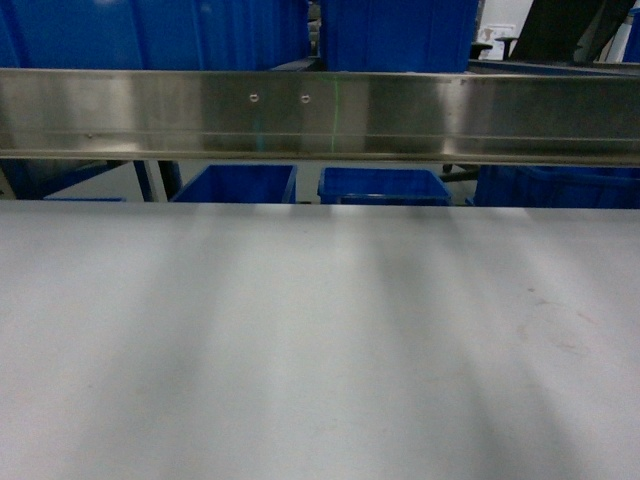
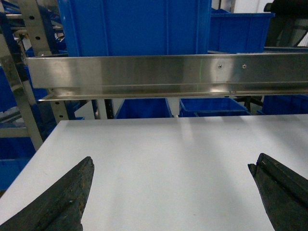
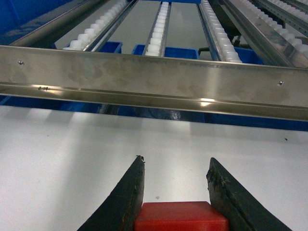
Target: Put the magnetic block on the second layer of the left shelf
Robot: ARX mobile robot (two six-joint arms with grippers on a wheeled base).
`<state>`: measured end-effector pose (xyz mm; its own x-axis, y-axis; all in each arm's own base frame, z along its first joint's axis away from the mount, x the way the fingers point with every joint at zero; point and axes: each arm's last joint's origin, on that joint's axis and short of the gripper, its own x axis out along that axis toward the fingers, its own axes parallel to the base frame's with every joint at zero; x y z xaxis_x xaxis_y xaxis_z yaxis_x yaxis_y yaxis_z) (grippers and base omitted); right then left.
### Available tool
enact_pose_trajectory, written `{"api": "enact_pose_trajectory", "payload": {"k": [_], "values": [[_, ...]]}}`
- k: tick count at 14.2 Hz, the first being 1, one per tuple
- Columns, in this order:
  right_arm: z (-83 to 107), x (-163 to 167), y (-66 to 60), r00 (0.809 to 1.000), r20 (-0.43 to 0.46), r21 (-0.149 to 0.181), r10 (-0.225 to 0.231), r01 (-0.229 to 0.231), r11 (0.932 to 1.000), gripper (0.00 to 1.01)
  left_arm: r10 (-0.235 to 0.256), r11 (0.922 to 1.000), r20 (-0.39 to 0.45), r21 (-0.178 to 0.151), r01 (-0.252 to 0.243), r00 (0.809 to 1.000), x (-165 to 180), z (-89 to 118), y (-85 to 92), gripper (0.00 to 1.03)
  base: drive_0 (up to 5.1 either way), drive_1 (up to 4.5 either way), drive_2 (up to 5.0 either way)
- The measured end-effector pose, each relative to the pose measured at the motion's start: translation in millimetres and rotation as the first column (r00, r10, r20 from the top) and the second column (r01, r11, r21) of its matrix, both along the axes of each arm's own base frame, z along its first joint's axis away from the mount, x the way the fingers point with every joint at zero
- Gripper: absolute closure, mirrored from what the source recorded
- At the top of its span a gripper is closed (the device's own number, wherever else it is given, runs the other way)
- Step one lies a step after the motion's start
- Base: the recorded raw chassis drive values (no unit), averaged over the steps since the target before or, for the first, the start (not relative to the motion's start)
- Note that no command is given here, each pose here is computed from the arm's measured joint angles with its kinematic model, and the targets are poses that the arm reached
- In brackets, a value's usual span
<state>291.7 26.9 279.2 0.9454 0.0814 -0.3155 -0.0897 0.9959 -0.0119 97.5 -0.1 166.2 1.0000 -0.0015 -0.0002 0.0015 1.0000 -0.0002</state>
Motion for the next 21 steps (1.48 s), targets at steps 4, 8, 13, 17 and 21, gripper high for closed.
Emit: {"api": "enact_pose_trajectory", "payload": {"k": [4, 8, 13, 17, 21], "values": [[-0.3, 0.3, 0.0, 1.000, -0.001, 0.000, 0.000, 0.000, 1.0000, 0.68, 0.001, 1.0000, 0.000, 0.000, -0.001, 1.000, 0.0, 0.0, 0.0, 0.05, -5.0, 2.40, 2.4], [-0.3, 0.3, 0.2, 1.000, -0.001, 0.000, 0.001, -0.001, 1.0000, 0.68, 0.001, 1.0000, 0.000, 0.000, -0.001, 1.000, 0.0, 0.0, 0.0, 0.05, -5.0, 2.49, 2.5], [-0.3, 0.3, 0.0, 1.000, -0.001, 0.000, 0.000, 0.000, 1.0000, 0.68, 0.000, 1.0000, 0.002, 0.000, 0.000, 1.000, 0.0, 0.2, 0.0, 0.05, -4.9, 2.51, 2.5], [-0.6, 0.4, 0.1, 1.000, -0.003, 0.000, 0.000, 0.000, 1.0000, 0.68, 0.001, 1.0000, 0.000, 0.000, -0.001, 1.000, 0.0, 0.0, 0.0, 0.05, -5.0, 2.41, 2.4], [-0.1, 0.4, -0.1, 1.000, 0.000, 0.000, -0.001, 0.001, 1.0000, 0.68, 0.001, 1.0000, 0.000, 0.000, -0.001, 1.000, 0.0, 0.0, 0.0, 0.05, -4.9, 2.50, 2.5]]}}
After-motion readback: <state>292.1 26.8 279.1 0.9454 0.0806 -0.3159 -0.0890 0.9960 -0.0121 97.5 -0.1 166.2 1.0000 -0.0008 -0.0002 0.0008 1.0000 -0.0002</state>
